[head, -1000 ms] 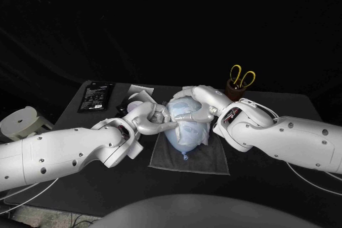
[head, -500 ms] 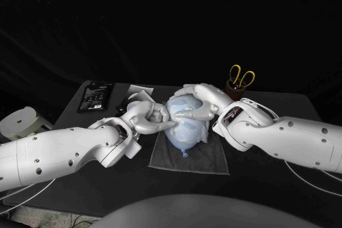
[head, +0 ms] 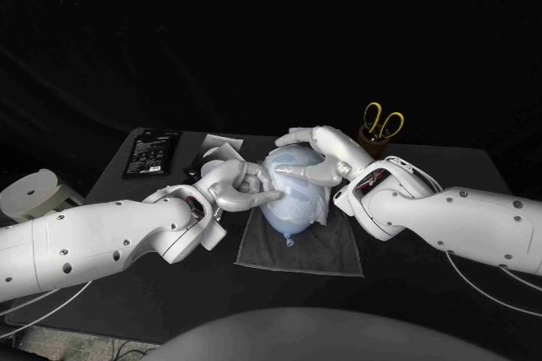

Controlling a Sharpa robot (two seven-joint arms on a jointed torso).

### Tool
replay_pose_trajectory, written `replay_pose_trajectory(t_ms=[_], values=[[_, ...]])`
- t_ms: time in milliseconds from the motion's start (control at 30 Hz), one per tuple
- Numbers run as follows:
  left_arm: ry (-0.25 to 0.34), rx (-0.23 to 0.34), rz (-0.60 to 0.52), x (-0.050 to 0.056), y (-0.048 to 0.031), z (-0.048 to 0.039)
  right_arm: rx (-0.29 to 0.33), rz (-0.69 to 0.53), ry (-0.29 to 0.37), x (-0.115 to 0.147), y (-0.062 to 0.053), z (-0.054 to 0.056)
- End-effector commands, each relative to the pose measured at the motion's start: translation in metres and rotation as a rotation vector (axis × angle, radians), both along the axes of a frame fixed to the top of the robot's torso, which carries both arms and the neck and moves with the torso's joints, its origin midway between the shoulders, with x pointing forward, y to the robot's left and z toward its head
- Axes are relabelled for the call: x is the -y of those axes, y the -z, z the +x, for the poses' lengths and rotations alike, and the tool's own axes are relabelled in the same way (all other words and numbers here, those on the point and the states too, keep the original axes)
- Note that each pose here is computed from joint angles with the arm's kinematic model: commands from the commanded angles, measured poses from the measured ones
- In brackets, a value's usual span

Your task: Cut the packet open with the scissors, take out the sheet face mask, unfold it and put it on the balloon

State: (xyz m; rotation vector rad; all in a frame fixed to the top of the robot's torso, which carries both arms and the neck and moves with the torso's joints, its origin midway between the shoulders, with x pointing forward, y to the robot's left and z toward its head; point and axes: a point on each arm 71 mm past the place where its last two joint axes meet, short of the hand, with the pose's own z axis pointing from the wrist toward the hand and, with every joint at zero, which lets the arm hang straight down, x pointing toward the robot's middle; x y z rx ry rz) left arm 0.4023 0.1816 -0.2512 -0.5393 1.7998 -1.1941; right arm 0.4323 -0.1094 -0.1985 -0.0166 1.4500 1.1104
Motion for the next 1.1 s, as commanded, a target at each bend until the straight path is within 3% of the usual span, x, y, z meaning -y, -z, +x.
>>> replay_pose_trajectory(t_ms=[33, 233, 500, 633, 800, 1000, 1100], values=[[0.020, -0.020, -0.023, 0.000, -0.0002, -0.0012, 0.030, 0.095, -0.031, 0.000, -0.006, -0.003], [0.045, -0.053, -0.091, -0.007, -0.0018, -0.0040, 0.034, 0.136, -0.055, 0.004, -0.010, -0.007], [0.148, -0.189, -0.248, -0.016, -0.0048, -0.0120, 0.053, 0.156, -0.050, 0.016, -0.013, -0.012], [0.196, -0.257, -0.324, -0.028, -0.0076, -0.0130, 0.069, 0.150, -0.044, 0.025, -0.015, -0.016], [0.194, -0.297, -0.355, -0.052, -0.0071, -0.0069, 0.100, 0.124, -0.047, 0.034, -0.019, -0.020], [0.129, -0.260, -0.315, -0.077, -0.0029, 0.0060, 0.135, 0.088, -0.048, 0.042, -0.024, -0.022], [0.096, -0.175, -0.238, -0.087, -0.0023, 0.0128, 0.152, 0.070, -0.051, 0.044, -0.026, -0.024]])
